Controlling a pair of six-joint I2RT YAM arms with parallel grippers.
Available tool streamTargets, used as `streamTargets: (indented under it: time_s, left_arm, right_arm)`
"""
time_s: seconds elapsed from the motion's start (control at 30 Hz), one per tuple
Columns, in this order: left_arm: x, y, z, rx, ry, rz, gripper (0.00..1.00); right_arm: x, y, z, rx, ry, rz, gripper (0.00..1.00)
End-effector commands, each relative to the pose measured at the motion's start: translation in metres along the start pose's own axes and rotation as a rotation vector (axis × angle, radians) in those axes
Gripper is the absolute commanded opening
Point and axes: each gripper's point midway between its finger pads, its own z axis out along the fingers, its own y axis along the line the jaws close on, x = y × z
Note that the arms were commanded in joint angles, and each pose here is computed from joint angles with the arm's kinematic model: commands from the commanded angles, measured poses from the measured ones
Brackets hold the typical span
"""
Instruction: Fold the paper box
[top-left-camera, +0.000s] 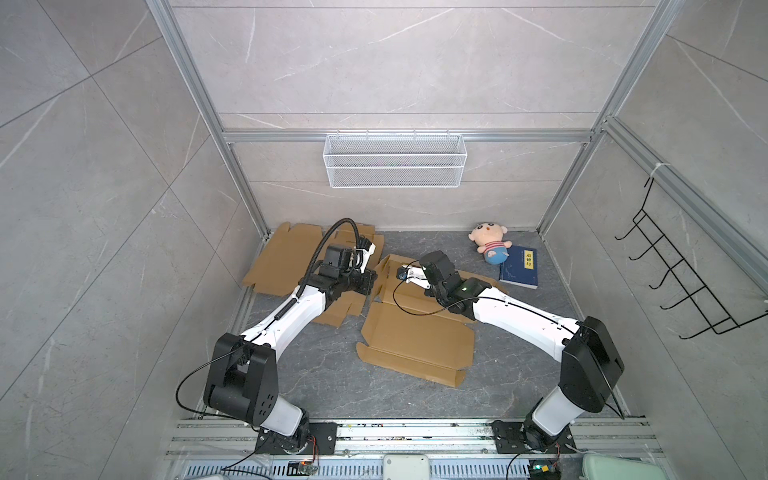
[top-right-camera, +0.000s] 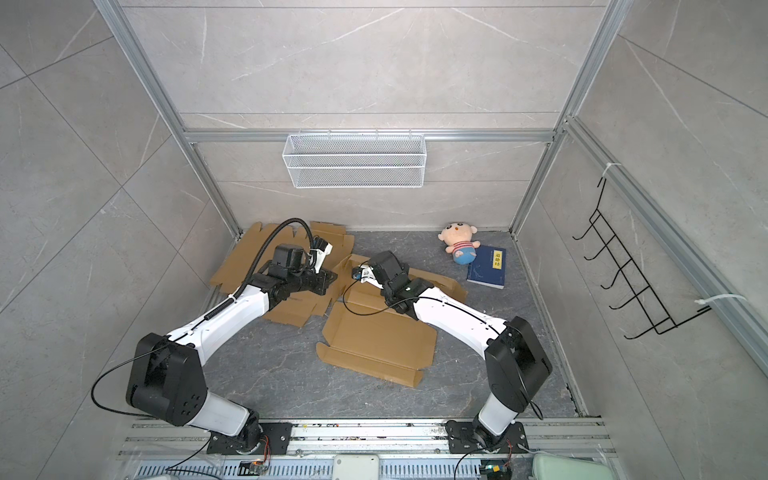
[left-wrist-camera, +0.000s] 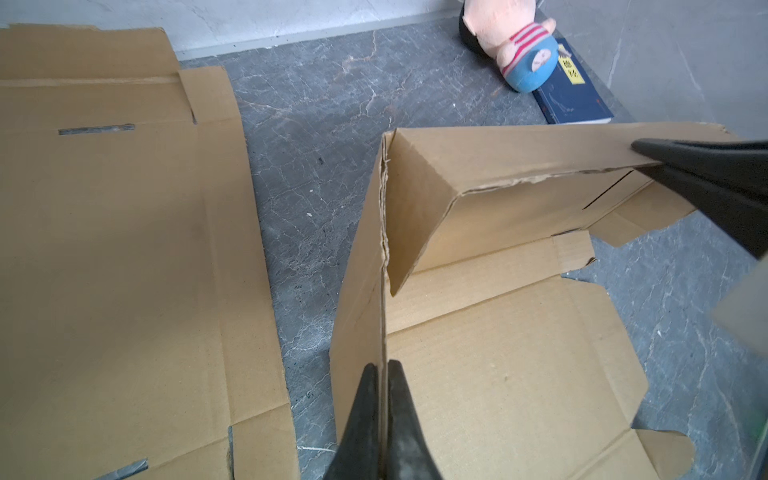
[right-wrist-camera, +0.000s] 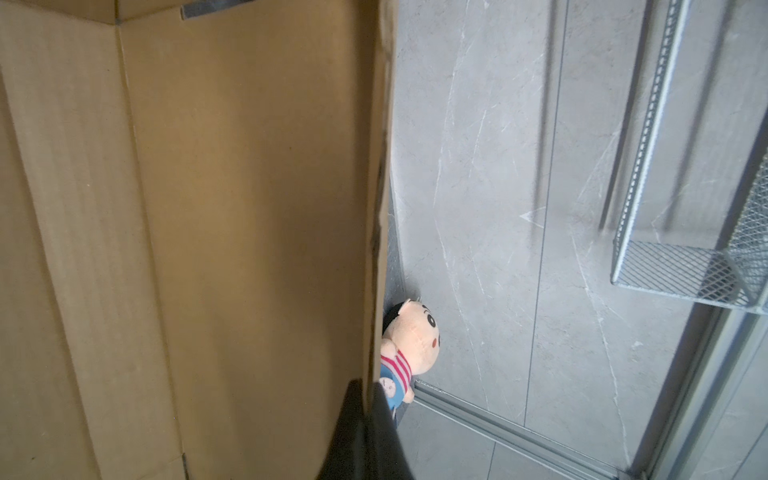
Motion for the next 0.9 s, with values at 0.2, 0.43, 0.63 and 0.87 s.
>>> streamTargets:
  time_s: [0.2, 0.43, 0.63, 0.87]
  left_arm:
    - [0.001, -0.029, -0.009, 0.041, -0.052, -0.092, 0.0]
    - [0.002, -0.021, -0.018, -0.017, -0.05, -0.23, 0.0]
    - [0.003, -0.029, -0.016, 0.012, 0.035, -0.331, 0.0]
    - [0.037, -0.021, -0.009, -0.001, 0.102, -0.379, 0.02]
  right_arm:
    - [0.005, -0.007, -0.012, 0.055, 0.015, 0.038, 0.0]
    - [0.006, -0.006, -0.016, 0.157, 0.027, 0.013, 0.0]
    - [0.007, 0.001, -0.013, 0.162, 0.03, 0.019, 0.0]
    - [0.007, 0.005, -0.012, 0.151, 0.026, 0.002, 0.0]
